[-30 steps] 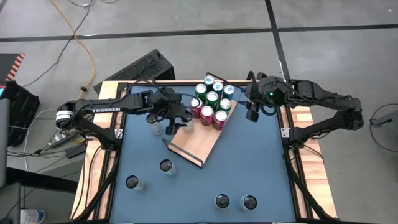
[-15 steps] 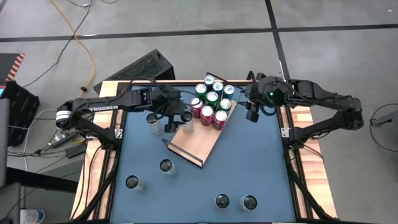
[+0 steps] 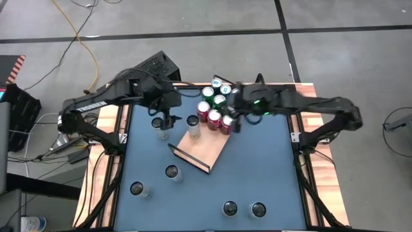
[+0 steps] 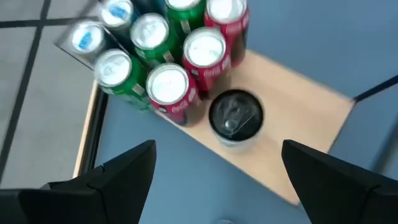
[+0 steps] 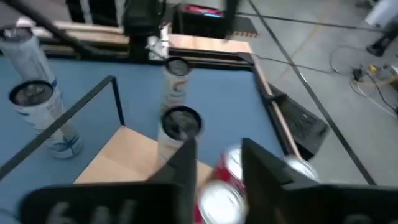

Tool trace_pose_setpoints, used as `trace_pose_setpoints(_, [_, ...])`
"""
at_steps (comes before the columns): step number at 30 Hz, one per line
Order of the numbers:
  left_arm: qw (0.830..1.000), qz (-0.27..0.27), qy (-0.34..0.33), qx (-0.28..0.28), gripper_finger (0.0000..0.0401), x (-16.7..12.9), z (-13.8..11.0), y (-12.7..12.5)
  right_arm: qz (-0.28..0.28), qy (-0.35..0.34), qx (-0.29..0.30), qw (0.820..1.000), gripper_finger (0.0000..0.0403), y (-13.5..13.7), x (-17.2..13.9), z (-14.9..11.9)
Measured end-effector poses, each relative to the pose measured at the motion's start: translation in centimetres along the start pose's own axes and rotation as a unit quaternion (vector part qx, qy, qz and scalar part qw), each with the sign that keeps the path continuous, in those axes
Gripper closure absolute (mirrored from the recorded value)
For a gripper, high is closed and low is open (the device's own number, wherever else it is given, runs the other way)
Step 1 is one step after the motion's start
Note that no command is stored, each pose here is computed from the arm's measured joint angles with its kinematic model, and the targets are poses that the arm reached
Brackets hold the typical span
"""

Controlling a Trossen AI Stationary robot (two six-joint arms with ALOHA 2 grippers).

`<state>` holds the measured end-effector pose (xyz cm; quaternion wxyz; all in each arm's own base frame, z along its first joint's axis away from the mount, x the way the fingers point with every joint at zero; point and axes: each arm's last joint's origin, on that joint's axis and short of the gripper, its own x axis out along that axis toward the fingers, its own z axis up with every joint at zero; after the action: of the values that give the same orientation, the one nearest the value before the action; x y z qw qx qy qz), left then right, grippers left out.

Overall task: Place canned beverage on shelf
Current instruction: Put the right white yellow soda can on the shelf

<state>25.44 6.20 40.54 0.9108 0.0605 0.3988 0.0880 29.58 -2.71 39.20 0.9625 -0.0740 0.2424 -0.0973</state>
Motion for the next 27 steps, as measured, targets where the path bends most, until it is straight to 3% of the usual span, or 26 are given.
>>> trace_pose_setpoints(6, [0.999,-0.011,-0.014,-0.044,0.0067,-5.2,1.5,-0.8,0.036,-0.013,-0.072,0.997,0.0394,3.8,5.6,0.0])
trace_pose_setpoints(15, [0.995,0.029,-0.064,-0.065,0.0067,-11.0,2.1,-2.9,0.084,-0.042,-0.070,0.993,0.0401,6.5,10.5,0.7])
trace_pose_setpoints(19, [0.995,0.039,-0.062,-0.069,0.0067,-12.0,1.4,-3.6,0.084,-0.060,-0.061,0.993,0.0402,6.6,11.6,1.1])
trace_pose_setpoints(27, [0.995,0.030,-0.059,-0.073,0.0067,-12.9,0.6,-4.5,0.087,-0.024,-0.062,0.994,0.0403,7.4,14.4,-0.6])
